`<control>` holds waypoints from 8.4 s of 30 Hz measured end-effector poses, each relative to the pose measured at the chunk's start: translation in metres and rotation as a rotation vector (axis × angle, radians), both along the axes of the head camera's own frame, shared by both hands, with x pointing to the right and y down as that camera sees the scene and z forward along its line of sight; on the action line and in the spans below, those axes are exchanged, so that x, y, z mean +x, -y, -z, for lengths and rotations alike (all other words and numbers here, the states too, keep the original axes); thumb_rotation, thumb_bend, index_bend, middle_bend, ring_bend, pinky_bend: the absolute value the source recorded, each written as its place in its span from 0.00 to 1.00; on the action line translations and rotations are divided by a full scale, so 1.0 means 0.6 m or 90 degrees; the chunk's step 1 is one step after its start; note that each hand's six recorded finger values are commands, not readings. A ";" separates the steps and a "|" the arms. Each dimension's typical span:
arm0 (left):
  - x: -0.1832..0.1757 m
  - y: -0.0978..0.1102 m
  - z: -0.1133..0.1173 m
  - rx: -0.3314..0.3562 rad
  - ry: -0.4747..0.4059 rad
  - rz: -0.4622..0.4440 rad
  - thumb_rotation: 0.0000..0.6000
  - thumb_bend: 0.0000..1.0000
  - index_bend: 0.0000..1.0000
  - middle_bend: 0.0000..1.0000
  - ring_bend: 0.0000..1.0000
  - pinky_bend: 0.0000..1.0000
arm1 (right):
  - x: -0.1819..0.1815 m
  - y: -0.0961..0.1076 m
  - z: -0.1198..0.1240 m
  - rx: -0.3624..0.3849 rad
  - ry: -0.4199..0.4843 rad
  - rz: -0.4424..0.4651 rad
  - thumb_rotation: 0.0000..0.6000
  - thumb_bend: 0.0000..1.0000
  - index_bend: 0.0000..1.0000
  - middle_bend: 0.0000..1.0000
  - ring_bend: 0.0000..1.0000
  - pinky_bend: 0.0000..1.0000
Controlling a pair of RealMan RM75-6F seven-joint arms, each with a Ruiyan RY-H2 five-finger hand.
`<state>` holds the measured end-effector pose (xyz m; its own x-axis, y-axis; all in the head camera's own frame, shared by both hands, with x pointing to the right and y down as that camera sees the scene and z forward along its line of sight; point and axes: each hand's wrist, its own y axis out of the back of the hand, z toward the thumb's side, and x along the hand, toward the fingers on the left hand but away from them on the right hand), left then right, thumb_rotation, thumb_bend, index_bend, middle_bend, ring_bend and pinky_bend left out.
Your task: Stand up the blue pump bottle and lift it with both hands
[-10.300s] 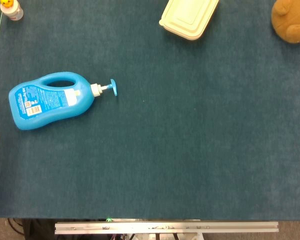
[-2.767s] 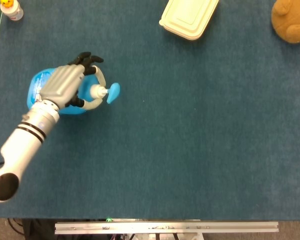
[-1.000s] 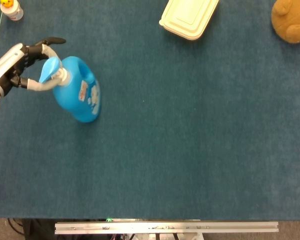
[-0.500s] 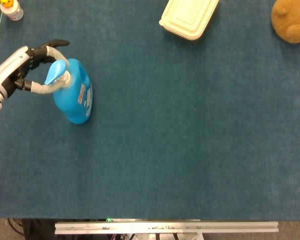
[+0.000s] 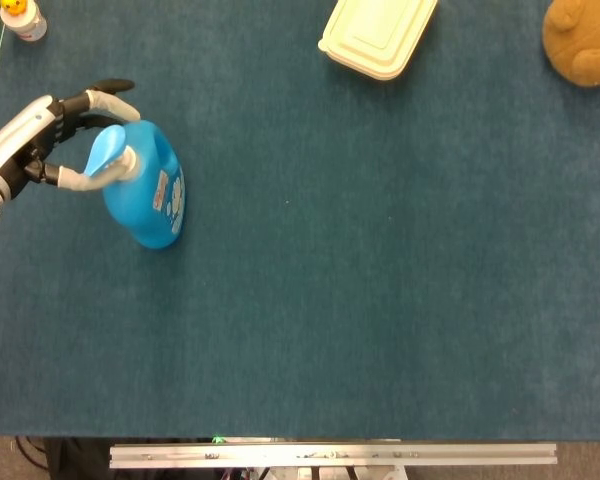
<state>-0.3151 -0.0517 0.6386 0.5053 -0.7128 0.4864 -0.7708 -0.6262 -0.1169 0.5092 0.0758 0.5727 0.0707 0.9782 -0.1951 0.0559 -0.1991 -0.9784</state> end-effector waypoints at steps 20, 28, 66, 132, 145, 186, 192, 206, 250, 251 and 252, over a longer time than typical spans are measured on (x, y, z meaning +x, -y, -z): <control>-0.006 -0.007 0.003 -0.008 -0.001 -0.005 1.00 0.27 0.23 0.06 0.00 0.16 | -0.001 0.001 0.001 0.003 0.002 0.003 1.00 0.02 0.13 0.27 0.27 0.28; -0.013 -0.011 0.006 -0.012 -0.004 -0.003 1.00 0.27 0.17 0.04 0.00 0.15 | -0.002 0.001 0.002 0.005 0.004 0.004 1.00 0.02 0.13 0.27 0.27 0.28; -0.109 -0.091 0.024 -0.004 0.098 0.059 1.00 0.27 0.00 0.00 0.00 0.09 | -0.048 0.040 0.033 0.060 0.011 0.038 1.00 0.02 0.10 0.26 0.26 0.28; 0.048 -0.176 -0.056 0.028 0.141 0.248 1.00 0.16 0.00 0.00 0.00 0.00 | -0.050 0.058 0.025 0.034 0.010 0.042 1.00 0.04 0.06 0.25 0.26 0.27; 0.061 -0.151 -0.086 0.035 0.161 0.260 1.00 0.16 0.00 0.00 0.00 0.06 | -0.040 0.053 0.022 0.029 0.012 0.032 1.00 0.04 0.06 0.25 0.26 0.27; 0.055 -0.033 -0.076 0.063 0.126 0.022 1.00 0.26 0.46 0.32 0.28 0.36 | -0.028 0.038 0.027 0.035 0.013 0.005 1.00 0.04 0.06 0.25 0.26 0.27; 0.026 -0.021 -0.069 0.065 0.125 -0.003 1.00 0.26 0.46 0.31 0.26 0.34 | -0.033 0.036 0.028 0.036 0.011 0.006 1.00 0.04 0.06 0.25 0.26 0.27; -0.016 -0.015 -0.082 0.065 0.140 -0.078 1.00 0.26 0.38 0.20 0.13 0.24 | -0.045 0.033 0.028 0.036 0.008 0.009 1.00 0.04 0.06 0.25 0.26 0.27; -0.087 -0.071 -0.041 0.054 0.192 0.111 1.00 0.26 0.00 0.00 0.00 0.16 | -0.052 0.039 0.024 0.030 0.013 0.021 1.00 0.04 0.06 0.25 0.26 0.27; -0.088 -0.073 -0.040 0.056 0.193 0.118 1.00 0.26 0.00 0.00 0.00 0.16 | -0.053 0.039 0.023 0.030 0.013 0.022 1.00 0.04 0.06 0.25 0.26 0.27; -0.088 -0.075 -0.038 0.059 0.195 0.126 1.00 0.26 0.00 0.00 0.00 0.16 | -0.054 0.040 0.023 0.030 0.013 0.022 1.00 0.04 0.06 0.25 0.26 0.27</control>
